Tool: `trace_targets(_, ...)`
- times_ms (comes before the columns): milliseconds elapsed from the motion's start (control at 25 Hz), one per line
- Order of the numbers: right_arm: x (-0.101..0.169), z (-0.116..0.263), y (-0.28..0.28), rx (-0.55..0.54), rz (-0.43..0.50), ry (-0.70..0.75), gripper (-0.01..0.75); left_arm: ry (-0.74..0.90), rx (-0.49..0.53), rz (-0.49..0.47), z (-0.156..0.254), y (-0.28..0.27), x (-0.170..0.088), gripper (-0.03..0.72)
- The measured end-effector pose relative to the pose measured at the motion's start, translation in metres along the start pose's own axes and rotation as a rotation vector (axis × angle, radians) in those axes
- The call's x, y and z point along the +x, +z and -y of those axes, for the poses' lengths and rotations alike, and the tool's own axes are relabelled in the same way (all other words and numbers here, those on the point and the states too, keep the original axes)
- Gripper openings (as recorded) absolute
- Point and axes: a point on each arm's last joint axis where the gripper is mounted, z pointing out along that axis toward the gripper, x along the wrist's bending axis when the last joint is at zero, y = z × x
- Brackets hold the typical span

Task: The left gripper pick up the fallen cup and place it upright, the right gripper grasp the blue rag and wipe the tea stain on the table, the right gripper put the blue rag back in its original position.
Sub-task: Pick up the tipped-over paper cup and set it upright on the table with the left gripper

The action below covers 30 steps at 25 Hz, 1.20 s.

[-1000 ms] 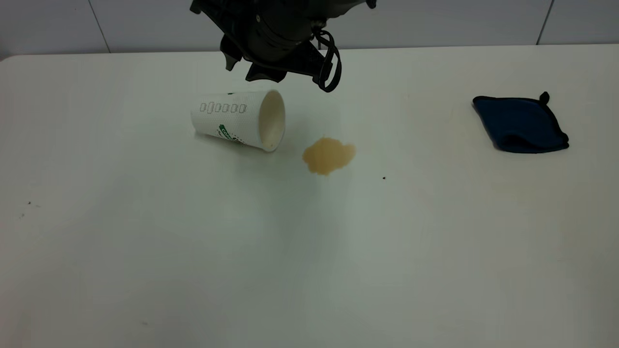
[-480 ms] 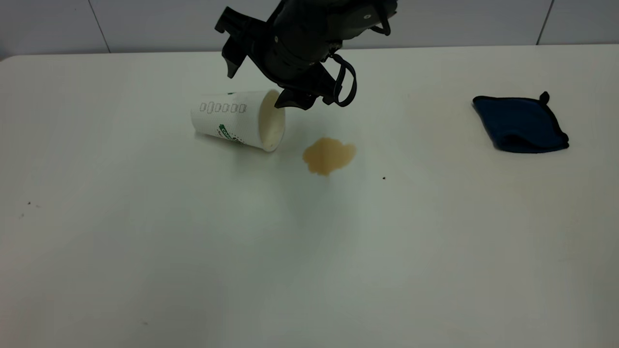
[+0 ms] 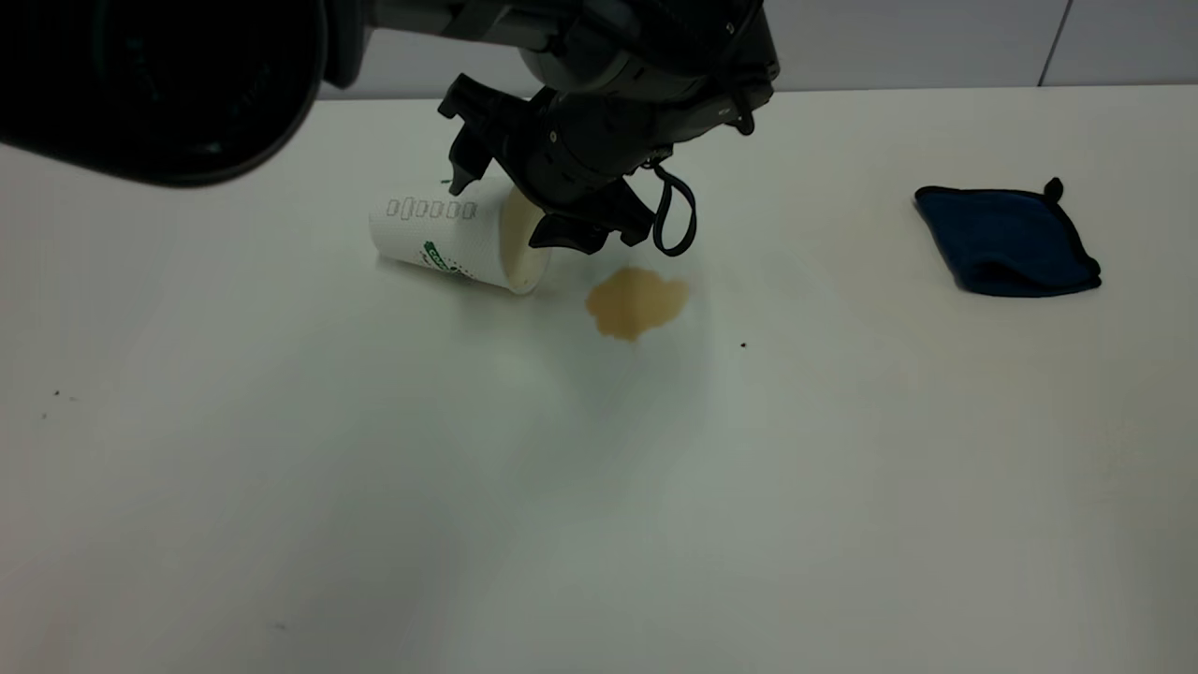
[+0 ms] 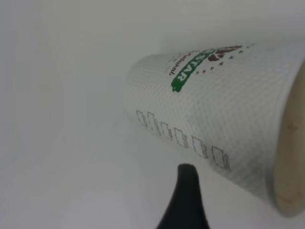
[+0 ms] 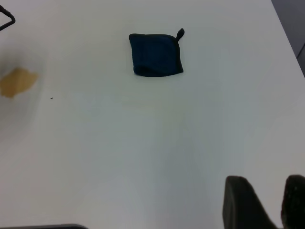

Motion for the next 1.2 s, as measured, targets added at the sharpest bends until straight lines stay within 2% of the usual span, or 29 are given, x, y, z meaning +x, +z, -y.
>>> trace_targets(280,0.000,0.000,0.000,0.000,0.000,0.000,0.240,-0.044,0.030,-0.028,0.001,0.025,0.000,0.670)
trace_targets(400,0.000,0.000,0.000,0.000,0.000,0.000,0.240,-0.049,0.025,-0.054,0.001,0.032,0.002,0.615)
trace_targets(560,0.000,0.000,0.000,0.000,0.000,0.000,0.240,-0.028,0.004,-0.111,0.003,0.036,0.002,0.450)
trace_targets(800,0.000,0.000,0.000,0.000,0.000,0.000,0.240,-0.053,-0.034,-0.163,0.001,0.038,0.005,0.091)
trace_targets(880,0.000,0.000,0.000,0.000,0.000,0.000,0.240,-0.062,-0.053,-0.170,-0.003,0.036,0.007,0.035)
trace_targets(1040,0.000,0.000,0.000,0.000,0.000,0.000,0.240,-0.124,-0.084,-0.130,-0.019,0.022,0.013,0.010)
trace_targets(1200,0.000,0.000,0.000,0.000,0.000,0.000,0.240,-0.148,-0.105,-0.021,-0.043,-0.004,0.025,0.010)
